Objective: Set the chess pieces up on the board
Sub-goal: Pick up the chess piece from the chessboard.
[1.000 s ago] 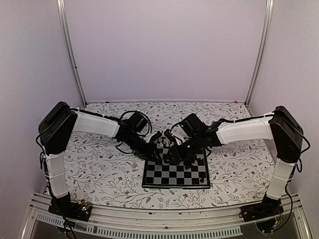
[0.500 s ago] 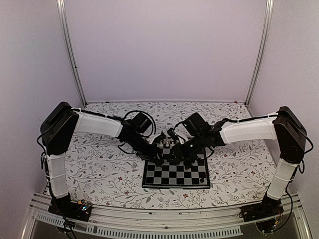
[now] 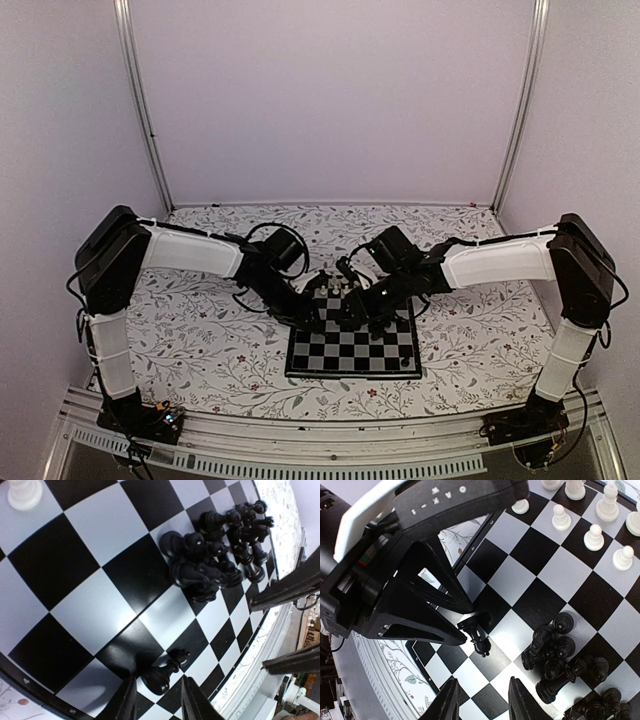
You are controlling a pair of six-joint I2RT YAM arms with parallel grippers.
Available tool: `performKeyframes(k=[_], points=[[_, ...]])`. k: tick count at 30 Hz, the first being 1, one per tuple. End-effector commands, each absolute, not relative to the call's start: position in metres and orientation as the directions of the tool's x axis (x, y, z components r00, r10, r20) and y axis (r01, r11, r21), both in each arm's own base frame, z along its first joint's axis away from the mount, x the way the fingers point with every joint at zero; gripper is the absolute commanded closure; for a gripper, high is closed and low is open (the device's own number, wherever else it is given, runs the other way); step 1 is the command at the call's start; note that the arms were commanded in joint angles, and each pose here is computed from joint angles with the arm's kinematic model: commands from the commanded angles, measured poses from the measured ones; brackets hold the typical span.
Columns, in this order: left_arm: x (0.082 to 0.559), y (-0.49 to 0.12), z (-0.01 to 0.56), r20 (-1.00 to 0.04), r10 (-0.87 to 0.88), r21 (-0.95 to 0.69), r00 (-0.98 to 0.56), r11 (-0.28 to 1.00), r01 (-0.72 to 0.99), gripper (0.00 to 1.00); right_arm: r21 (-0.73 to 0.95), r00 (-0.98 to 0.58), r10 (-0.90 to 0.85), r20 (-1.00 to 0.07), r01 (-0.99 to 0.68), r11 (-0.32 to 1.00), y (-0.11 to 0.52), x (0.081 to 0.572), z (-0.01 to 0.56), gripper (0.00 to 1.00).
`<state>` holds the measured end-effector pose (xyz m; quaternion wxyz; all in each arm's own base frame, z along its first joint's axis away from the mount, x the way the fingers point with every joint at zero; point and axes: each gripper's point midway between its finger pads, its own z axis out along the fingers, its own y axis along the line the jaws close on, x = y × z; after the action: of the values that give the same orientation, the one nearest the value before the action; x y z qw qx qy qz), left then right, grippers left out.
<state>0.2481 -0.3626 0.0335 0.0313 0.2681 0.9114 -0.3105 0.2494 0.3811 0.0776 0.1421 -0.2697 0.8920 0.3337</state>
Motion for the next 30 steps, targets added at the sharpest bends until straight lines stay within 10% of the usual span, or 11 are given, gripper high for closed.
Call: performKeyframes(k=[1, 30], points=[[0.238, -0.358, 0.016, -0.154, 0.483, -0.514, -0.862, 0.706, 0.487, 0.67, 0.516, -0.802, -0.382, -0.460, -0.591, 0.620, 0.381, 0.253, 0.085, 0.65], [0.233, -0.360, 0.017, -0.072, 0.359, -0.770, -0.930, 0.573, 0.281, 0.90, 0.602, -0.848, -0.376, -0.373, -0.529, 0.598, 0.387, 0.238, 0.076, 0.65]])
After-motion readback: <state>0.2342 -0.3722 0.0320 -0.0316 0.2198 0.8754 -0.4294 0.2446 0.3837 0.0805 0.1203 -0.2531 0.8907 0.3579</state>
